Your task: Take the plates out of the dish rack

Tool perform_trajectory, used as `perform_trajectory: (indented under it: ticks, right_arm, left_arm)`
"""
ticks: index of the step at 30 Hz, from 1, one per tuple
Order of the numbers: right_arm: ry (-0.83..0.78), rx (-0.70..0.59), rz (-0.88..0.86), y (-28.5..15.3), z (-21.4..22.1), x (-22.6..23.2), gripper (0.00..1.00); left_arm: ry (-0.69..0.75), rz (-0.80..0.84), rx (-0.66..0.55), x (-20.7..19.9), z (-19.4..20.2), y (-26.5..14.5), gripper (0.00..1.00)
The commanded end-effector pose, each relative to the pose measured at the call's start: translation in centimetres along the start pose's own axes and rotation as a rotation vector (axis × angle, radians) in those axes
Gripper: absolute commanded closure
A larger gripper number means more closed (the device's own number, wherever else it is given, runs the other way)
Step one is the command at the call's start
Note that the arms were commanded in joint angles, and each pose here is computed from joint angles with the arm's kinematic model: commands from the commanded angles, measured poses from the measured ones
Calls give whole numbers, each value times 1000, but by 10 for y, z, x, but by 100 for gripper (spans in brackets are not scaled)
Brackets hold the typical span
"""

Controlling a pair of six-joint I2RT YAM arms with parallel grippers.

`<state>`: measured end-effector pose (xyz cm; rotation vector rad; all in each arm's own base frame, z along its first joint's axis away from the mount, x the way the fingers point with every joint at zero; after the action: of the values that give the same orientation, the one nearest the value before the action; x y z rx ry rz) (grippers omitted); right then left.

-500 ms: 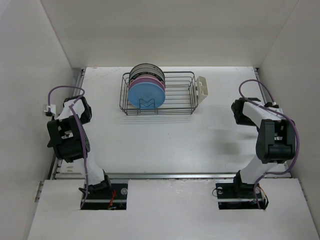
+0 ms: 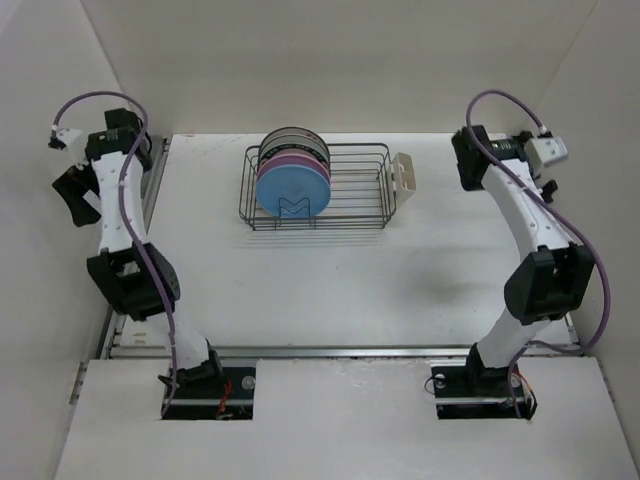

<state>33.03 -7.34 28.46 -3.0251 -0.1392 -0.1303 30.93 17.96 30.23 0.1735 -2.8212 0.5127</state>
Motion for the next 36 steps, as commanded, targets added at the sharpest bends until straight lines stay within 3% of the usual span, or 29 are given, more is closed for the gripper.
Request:
perform_trajectory:
  ticks: [1, 2, 3, 4, 5, 6, 7, 8, 9, 11, 13, 15, 16, 17, 21, 25, 28, 30, 32, 36]
  right_arm:
    - [-230, -67, -148, -49, -66, -1, 0]
    - [-188, 2, -258, -70, -70, 27, 0]
    - [-277, 54, -446, -97, -73, 41, 0]
    - [-507, 32, -710, -113, -78, 51, 0]
    - [-457, 44, -989, -139, -85, 64, 0]
    - [-412, 80, -1422, -185, -94, 58, 0]
    - [-360, 69, -1585, -203, -105, 53, 0]
    - [-315, 51, -1728, -217, -113, 48, 0]
    - [-248, 32, -1960, -243, -116, 43, 0]
    - [-224, 27, -2108, -263, -111, 46, 0]
    - [-352, 107, -2252, -292, -83, 65, 5]
    - [-481, 158, -2255, -300, -68, 82, 13]
    - [-511, 194, -2284, -308, -75, 82, 15]
    - [-559, 248, -2289, -314, -52, 94, 16]
    - [-560, 234, -2325, -337, -29, 102, 22]
    - [-600, 180, -2303, -358, 2, 112, 34]
    - [-662, 174, -2301, -371, 29, 118, 44]
    - [-665, 172, -2291, -374, 40, 127, 44]
    - [-696, 184, -2270, -380, 59, 134, 50]
    - [-722, 195, -2211, -380, 83, 148, 58]
  left_arm:
    - [250, 897, 182, 20, -33, -72, 0]
    - [275, 1086, 162, 25, -36, -90, 0]
    - [315, 1271, 109, 40, -36, -117, 0]
    - [363, 1411, 65, 44, -38, -135, 0]
    - [463, 1551, -9, 47, -36, -151, 0]
    - [515, 1547, -52, 51, -36, -158, 0]
    - [584, 1540, -110, 54, -32, -175, 0]
    - [623, 1353, -166, 50, -34, -164, 0]
    - [638, 1268, -206, 48, -36, -163, 0]
    - [738, 1144, -238, 34, -20, -162, 0]
    - [850, 1074, -246, 18, -6, -159, 0]
    - [897, 1043, -245, 14, -4, -163, 0]
    - [878, 1053, -246, 11, -6, -168, 0]
    - [831, 1034, -249, 9, -11, -170, 0]
    - [787, 1047, -260, 2, -23, -177, 0]
    - [1037, 1382, 14, -8, 21, -204, 0]
    - [1079, 1403, 151, -32, 51, -206, 0]
    - [1076, 1403, 210, -50, 68, -207, 7]
    - [1092, 1368, 268, -75, 88, -199, 22]
    - [1039, 1320, 333, -110, 106, -185, 36]
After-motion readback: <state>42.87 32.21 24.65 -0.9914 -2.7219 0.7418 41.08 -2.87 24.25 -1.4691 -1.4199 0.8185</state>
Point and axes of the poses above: each gripper's point midway between its finger pads, its own y axis out along the fingers, its own x axis along the line the jaws close on, z = x × y, the point moved 7 cm from there along -y, back along the fingers, and after that the axes turned 2 degrees about -y, right-handed, at the moved point
